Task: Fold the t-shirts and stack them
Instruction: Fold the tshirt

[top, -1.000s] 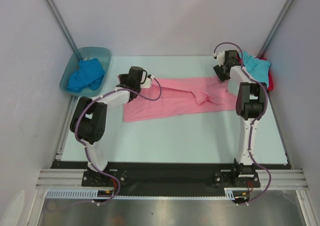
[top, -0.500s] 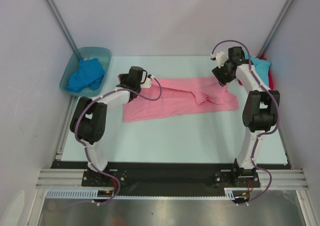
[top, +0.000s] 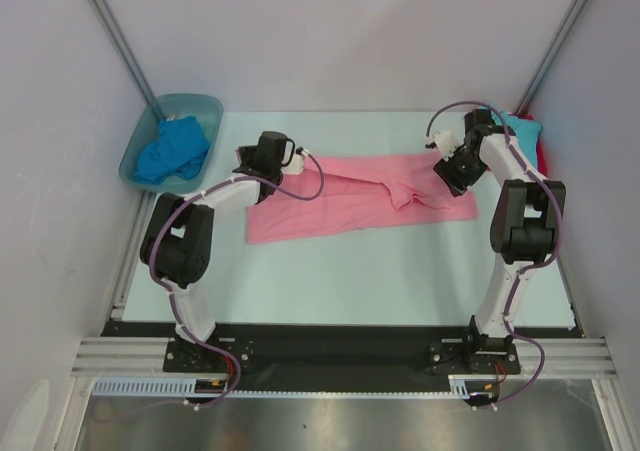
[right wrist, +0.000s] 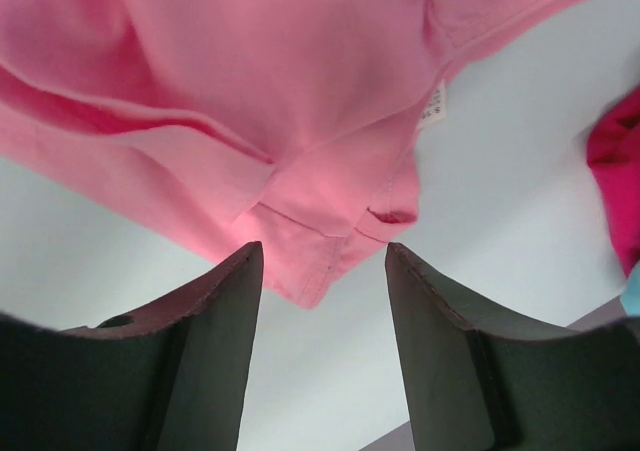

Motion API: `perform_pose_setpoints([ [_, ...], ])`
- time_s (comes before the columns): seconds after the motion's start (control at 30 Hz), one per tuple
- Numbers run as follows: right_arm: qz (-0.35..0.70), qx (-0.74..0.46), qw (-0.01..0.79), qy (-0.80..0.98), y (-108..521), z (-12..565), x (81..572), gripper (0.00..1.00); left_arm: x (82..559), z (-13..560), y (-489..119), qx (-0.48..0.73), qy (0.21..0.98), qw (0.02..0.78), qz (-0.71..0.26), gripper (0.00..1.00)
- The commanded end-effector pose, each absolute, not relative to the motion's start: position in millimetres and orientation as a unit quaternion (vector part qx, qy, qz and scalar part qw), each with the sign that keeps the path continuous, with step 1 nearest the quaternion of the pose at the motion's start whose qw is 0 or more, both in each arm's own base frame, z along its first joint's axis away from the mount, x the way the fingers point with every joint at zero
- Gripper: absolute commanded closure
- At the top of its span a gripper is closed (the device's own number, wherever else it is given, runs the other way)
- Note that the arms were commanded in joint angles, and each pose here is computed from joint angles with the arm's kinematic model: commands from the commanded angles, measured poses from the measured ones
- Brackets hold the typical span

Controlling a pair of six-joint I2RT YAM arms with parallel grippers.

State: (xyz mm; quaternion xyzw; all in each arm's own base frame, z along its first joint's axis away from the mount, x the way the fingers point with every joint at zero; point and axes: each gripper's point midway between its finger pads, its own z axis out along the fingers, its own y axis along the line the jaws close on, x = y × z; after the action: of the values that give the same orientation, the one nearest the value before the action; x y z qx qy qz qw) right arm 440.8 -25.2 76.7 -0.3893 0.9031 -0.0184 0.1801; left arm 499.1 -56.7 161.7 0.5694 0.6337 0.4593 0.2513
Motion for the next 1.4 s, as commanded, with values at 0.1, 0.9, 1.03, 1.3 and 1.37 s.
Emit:
perform_pose_setpoints([
  [0.1, 0.023, -0.427, 0.162, 0.889, -6, 90, 421, 0.43, 507, 192, -59, 0.548, 0.627, 0.277, 0.48, 1.0],
  [0.9, 0.07, -0.396, 0.16, 0.902, 25, 52, 432, 0.5, 513, 192, -66, 0.548, 0.624, 0.285, 0.478, 1.0],
  [1.03, 0.073, -0.388, 0.165, 0.904, 30, 47, 439, 0.5, 513, 192, -66, 0.55, 0.623, 0.284, 0.478, 1.0],
  [1.3, 0.075, -0.382, 0.168, 0.906, 35, 42, 446, 0.59, 515, 193, -67, 0.549, 0.623, 0.286, 0.479, 1.0],
  [1.37, 0.075, -0.38, 0.169, 0.906, 35, 41, 446, 0.6, 515, 194, -67, 0.548, 0.623, 0.286, 0.479, 1.0],
])
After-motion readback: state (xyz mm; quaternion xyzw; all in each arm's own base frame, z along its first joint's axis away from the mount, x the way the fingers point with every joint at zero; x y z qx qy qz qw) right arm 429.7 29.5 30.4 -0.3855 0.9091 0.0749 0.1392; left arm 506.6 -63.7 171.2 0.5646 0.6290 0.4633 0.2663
